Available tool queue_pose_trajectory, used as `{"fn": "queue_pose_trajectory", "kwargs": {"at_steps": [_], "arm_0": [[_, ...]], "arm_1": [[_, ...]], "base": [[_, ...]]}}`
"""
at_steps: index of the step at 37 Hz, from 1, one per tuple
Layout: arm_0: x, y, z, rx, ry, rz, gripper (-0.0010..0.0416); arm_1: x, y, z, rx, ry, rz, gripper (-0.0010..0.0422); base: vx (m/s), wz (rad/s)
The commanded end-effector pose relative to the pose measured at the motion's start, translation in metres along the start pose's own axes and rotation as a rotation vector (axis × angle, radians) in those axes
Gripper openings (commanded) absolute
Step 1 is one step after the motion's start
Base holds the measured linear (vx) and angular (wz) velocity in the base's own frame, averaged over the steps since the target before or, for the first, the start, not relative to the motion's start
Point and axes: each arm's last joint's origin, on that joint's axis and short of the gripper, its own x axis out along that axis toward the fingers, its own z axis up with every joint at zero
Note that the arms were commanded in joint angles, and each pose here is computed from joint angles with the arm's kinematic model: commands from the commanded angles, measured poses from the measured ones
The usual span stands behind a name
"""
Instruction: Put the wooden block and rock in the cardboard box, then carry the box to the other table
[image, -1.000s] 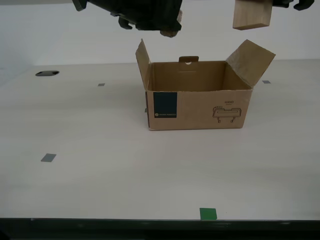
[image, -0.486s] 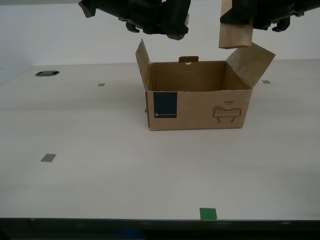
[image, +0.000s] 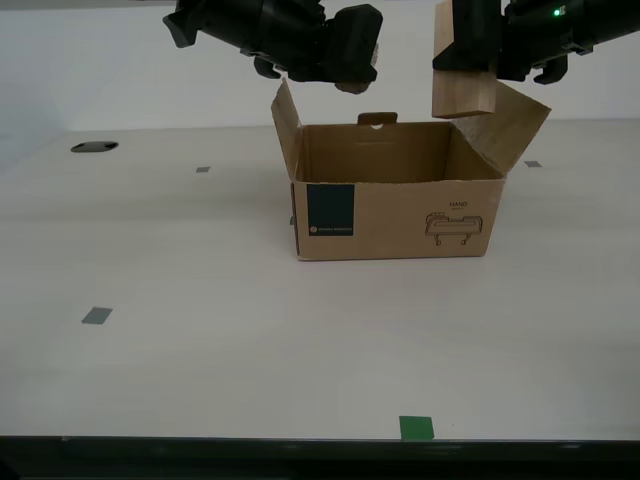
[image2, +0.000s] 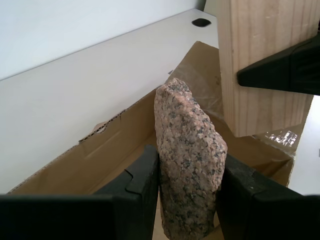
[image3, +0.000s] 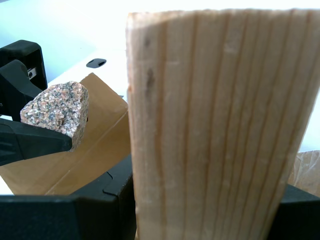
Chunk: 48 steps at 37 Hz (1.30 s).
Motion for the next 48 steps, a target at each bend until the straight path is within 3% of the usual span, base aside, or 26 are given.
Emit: {"fn": "queue_pose_trajectory", "kwargs": {"at_steps": [1,38,48], "arm_0": [[-0.0002,0.0003,0.0010,-0.003,-0.007,0.001,0.0000],[0.0001,0.0009,0.0007,-0.009,-0.004,0.003,0.0004],[0.0001,0.0011,0.0007,-0.008,-0.004,0.003,0.0092]], "arm_1": [[-0.0002,-0.0003,0.0016,0.005,-0.010,-0.005,0.0000],[-0.0002,-0.0005,0.0001,-0.025,0.005,-0.006,0.0005],[-0.0002,-0.0004,0.0002,-0.025,0.005,-0.005,0.0085]], "base": [[0.000,0.000],[0.000,0.000],[0.000,0.000]]}}
